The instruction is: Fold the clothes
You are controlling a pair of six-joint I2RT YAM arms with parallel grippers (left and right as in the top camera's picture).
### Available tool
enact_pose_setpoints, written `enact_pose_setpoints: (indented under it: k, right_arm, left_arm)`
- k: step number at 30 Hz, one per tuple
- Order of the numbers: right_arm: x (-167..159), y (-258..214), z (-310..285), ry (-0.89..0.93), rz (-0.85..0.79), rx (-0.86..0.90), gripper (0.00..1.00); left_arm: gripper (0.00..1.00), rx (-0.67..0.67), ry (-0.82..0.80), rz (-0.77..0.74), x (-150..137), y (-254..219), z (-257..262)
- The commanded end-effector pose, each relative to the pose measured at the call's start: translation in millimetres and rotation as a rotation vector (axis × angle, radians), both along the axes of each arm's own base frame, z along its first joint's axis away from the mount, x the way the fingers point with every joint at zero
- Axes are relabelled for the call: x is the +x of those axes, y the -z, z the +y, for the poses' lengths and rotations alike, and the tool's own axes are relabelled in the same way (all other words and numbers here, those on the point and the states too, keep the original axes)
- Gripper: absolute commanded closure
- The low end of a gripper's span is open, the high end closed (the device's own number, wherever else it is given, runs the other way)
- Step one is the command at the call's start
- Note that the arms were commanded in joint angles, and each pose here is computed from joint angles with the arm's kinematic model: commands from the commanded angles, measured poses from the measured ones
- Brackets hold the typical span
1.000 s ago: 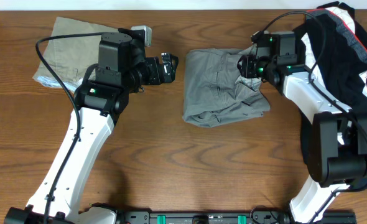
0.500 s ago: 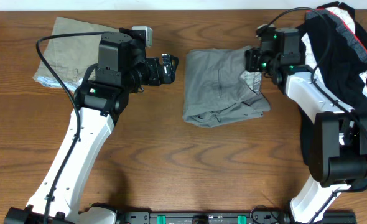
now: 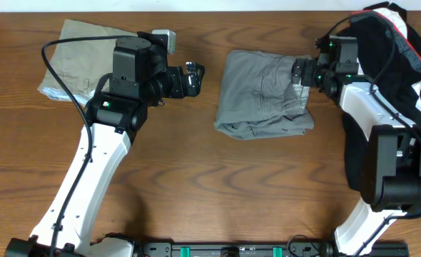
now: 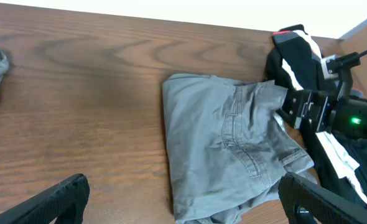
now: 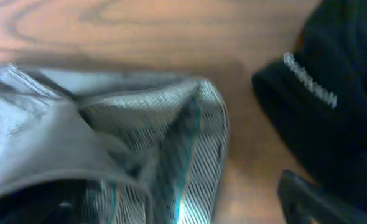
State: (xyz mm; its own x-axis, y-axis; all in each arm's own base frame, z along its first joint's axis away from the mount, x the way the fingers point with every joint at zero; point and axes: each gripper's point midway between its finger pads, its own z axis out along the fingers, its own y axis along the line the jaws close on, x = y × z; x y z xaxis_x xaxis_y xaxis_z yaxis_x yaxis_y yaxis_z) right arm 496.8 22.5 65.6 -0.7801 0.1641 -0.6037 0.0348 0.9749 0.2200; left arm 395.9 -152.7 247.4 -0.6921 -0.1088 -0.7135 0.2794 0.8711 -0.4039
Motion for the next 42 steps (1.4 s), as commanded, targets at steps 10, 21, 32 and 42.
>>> enact_pose_setpoints:
  k: [10,21,32,42]
  right_arm:
    - [-31.2,-113.4,44.3,-0.173,-0.141,0.229,0.93]
    - [-68.7,-12.3,126.0,-0.29,0.221,0.361,0.99]
    - [-115.7,54.3,70.6,-0.001,0.516,0.221,0.99]
    - [-92.5,-36.5,69.6,-0.048,0.248,0.243,0.77]
  left_arm:
    - [0.02,0.037,0.009,-0.024,3.7,-0.4,2.3]
    - [0.02,0.041,0.009,-0.005,1.0,3.1,3.0]
    - [0.02,0.039,0.009,-0.015,3.0,1.6,2.5]
    - [0.02,0.075,-0.039,-0.021,7.2,3.6,11.8]
